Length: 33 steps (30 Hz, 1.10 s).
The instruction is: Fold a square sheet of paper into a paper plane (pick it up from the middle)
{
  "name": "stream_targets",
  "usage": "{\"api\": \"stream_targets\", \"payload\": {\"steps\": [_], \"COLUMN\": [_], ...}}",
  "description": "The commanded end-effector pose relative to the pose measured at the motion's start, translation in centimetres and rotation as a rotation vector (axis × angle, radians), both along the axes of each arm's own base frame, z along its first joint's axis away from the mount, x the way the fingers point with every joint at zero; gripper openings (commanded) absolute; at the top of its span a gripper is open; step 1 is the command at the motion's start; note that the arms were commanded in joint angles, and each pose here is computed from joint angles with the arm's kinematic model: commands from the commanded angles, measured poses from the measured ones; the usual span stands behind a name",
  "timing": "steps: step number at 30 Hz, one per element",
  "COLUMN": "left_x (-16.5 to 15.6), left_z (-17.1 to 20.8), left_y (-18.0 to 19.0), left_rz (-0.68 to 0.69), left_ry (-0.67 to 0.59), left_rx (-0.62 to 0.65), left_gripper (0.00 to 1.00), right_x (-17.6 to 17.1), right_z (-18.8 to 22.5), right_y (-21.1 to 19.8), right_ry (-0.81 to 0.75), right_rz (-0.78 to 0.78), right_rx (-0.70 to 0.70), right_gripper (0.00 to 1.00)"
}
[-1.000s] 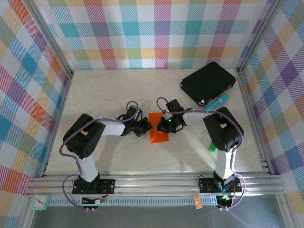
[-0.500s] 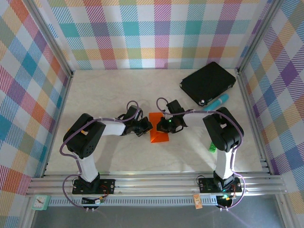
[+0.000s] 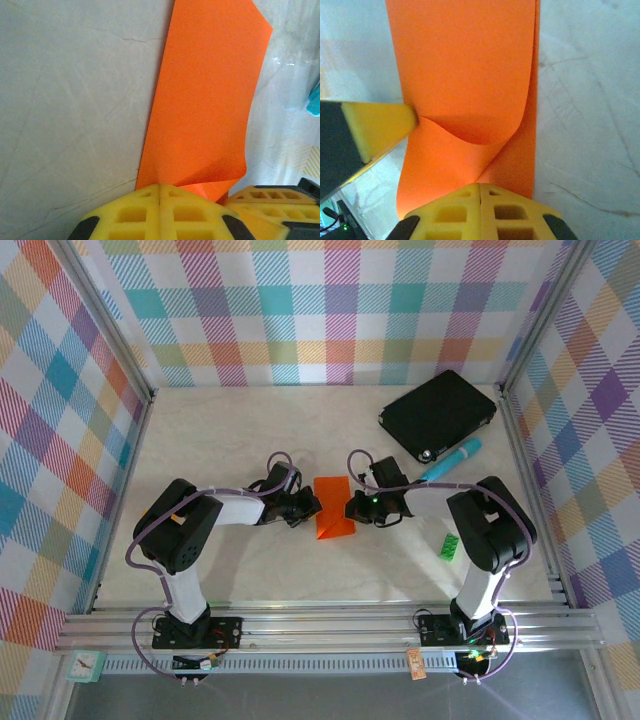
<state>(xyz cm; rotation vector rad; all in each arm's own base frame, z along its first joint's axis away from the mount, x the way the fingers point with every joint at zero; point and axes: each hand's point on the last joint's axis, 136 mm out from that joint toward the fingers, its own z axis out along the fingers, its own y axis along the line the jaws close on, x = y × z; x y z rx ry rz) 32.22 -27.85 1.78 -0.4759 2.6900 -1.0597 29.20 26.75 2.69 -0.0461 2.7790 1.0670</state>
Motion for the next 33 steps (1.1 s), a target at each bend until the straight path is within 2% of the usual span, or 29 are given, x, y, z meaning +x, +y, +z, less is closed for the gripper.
{"api": "stream_targets", "payload": {"steps": [1,10,16,20,28,33], "left_x": [-4.3,-4.3,-4.5,-4.9,-5.2,-4.9], "left_z": [-6.1,-6.3,-6.5,-6.8,-7.2,-6.7], "left_y": [3.5,3.5,4.1,4.4,4.6,4.0], "left_rz": [0.009,0.012,0.024,0.027,0.025,0.007], "left_ry": [0.195,0.201,0.213,0.223,0.233,0.221], "left_rx": [0.191,0.195,0.217,0.233,0.241,0.222], "left_gripper": [0.0,0.0,0.0,0.0,0.0,0.0], "right_x": [0.7,1.3,1.6,2.2,3.8,4.5], "right_z": [2.1,-0.1,-2.3,-3.1,-1.1,1.2], "right_y": [1.4,3.1,1.4,-1.1,-4.2,-3.7], "right_ry": [-0.034,0.027,0.077,0.122,0.146,0.06], "right_rz": [0.032,0.024,-0.065,-0.19,-0.348,-0.301], "right_rx": [0.029,-0.007,-0.08,-0.056,-0.025,-0.016], "right_gripper": [0.07,0.05,0.03,0.04,0.04,0.04]}}
